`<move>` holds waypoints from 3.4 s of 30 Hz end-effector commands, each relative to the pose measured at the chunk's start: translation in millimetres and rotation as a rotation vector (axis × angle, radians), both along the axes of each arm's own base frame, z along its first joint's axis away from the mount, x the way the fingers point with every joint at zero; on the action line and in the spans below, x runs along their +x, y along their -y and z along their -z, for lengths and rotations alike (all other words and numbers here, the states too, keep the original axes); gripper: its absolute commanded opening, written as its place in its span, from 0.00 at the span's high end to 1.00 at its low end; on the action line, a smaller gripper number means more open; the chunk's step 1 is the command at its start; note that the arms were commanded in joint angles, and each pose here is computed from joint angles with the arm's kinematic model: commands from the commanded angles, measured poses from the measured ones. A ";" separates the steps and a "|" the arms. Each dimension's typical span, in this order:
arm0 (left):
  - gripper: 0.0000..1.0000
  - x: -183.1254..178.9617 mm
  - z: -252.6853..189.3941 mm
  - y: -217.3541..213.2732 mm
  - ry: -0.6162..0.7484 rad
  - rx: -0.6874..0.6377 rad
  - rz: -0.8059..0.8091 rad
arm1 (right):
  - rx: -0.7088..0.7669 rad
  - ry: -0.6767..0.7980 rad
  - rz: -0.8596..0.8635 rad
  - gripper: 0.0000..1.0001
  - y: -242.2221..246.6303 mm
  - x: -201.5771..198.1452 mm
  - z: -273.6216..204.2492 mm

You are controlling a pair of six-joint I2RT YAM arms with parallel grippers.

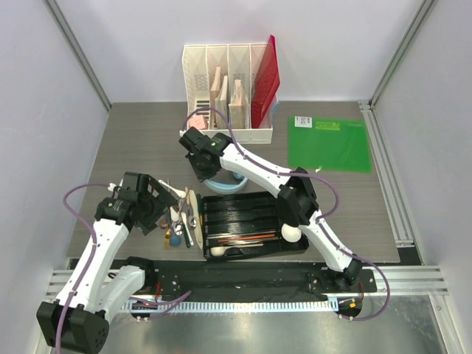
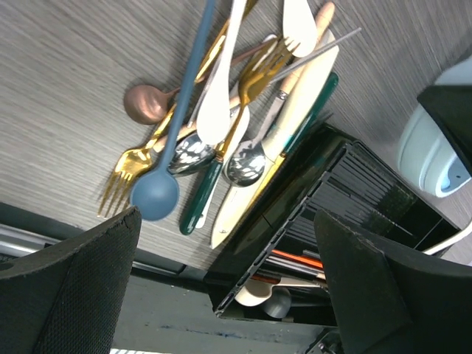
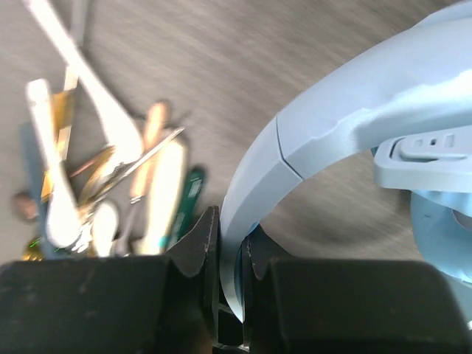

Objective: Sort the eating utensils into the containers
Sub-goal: Pick up the distractor from the center of the board, then place the distractor at the center of the board.

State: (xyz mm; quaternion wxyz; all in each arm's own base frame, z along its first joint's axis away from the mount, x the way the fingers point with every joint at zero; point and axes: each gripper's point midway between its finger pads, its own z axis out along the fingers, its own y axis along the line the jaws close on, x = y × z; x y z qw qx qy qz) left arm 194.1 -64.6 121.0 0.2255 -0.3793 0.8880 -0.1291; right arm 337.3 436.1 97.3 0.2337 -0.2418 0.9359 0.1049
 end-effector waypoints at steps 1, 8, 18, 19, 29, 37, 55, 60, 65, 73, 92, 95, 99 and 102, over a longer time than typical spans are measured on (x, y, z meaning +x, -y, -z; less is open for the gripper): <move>0.01 -2.5 -10.1 -17.0 0.035 0.044 -0.077 | 0.169 0.077 -0.092 0.99 -22.6 -12.3 -77.1; 0.01 -11.2 -19.5 -42.6 0.065 0.130 -0.177 | 0.349 0.194 -0.199 0.99 -62.0 -31.3 -142.6; 0.01 -24.8 -10.4 -42.6 -0.010 0.143 -0.147 | 0.605 0.259 -0.327 0.99 -112.8 -32.2 -193.2; 0.01 -26.6 -13.2 -43.3 -0.009 0.148 -0.141 | 0.649 0.289 -0.337 0.99 -123.3 -28.2 -201.0; 0.00 -61.9 -36.5 -51.3 0.128 0.163 -0.101 | 0.852 0.346 -0.395 0.99 -169.2 -9.3 -192.9; 0.02 -91.2 -37.0 -50.7 0.155 0.152 -0.057 | 0.910 0.404 -0.385 0.99 -207.0 18.6 -135.8; 0.03 -89.5 -35.9 -42.0 0.194 0.123 -0.002 | 0.910 0.408 -0.288 0.75 -219.2 46.1 -66.1; 0.03 -90.7 -36.1 -43.1 0.188 0.123 -0.012 | 0.876 0.382 -0.292 0.57 -217.8 44.5 -41.1; 0.04 -94.3 -38.5 -44.9 0.210 0.115 -0.039 | 0.888 0.365 -0.295 0.39 -220.0 42.5 -35.2; 0.04 -91.4 -35.8 -47.0 0.200 0.113 -0.075 | 0.896 0.435 -0.304 0.30 -200.3 48.1 -96.0; 0.03 -65.9 -31.3 -50.4 0.164 0.149 -0.081 | 0.747 0.385 0.011 0.29 11.1 114.8 -134.2; 0.03 -62.4 -38.9 -52.5 0.188 0.172 -0.062 | 0.722 0.315 -0.006 0.30 12.4 102.6 -115.2; 0.01 -66.6 -42.3 -58.7 0.175 0.205 -0.070 | 0.739 0.217 -0.026 0.30 1.5 90.9 -93.9; 0.01 -67.9 -46.4 -61.4 0.189 0.216 -0.077 | 0.722 0.185 -0.035 0.30 -9.2 87.4 -73.2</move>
